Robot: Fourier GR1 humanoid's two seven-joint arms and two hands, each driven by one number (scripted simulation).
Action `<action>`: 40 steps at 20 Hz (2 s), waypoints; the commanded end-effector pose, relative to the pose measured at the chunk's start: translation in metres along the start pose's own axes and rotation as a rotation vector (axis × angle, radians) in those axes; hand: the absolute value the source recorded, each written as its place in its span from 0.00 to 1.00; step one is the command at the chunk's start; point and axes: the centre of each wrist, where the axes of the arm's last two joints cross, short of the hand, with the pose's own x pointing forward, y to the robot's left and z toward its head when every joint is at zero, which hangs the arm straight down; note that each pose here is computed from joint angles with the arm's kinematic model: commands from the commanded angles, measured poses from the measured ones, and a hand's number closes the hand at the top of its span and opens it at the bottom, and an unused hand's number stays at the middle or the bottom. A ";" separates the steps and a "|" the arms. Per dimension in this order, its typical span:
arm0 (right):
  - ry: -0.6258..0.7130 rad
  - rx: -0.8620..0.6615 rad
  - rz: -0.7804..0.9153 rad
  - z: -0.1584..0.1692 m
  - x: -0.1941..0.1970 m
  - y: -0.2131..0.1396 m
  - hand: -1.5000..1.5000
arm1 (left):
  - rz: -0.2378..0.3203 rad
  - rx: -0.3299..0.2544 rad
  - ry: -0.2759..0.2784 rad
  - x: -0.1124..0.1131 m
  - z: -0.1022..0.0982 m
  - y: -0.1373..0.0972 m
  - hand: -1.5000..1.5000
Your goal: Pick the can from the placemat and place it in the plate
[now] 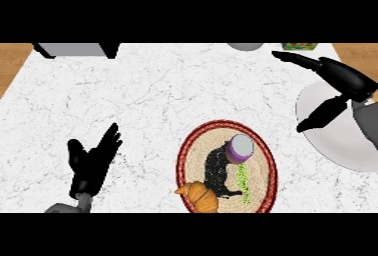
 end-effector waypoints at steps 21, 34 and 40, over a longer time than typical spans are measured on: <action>0.192 0.242 0.144 -0.011 0.054 0.121 0.00 | -0.017 -0.001 0.000 0.006 0.005 -0.008 0.50; 0.278 0.210 0.302 -0.029 0.049 0.150 0.00 | 0.009 -0.016 0.006 0.005 0.007 -0.001 0.50; 0.281 0.247 0.301 -0.022 0.039 0.156 0.00 | 0.001 0.007 0.001 -0.022 0.010 0.015 0.50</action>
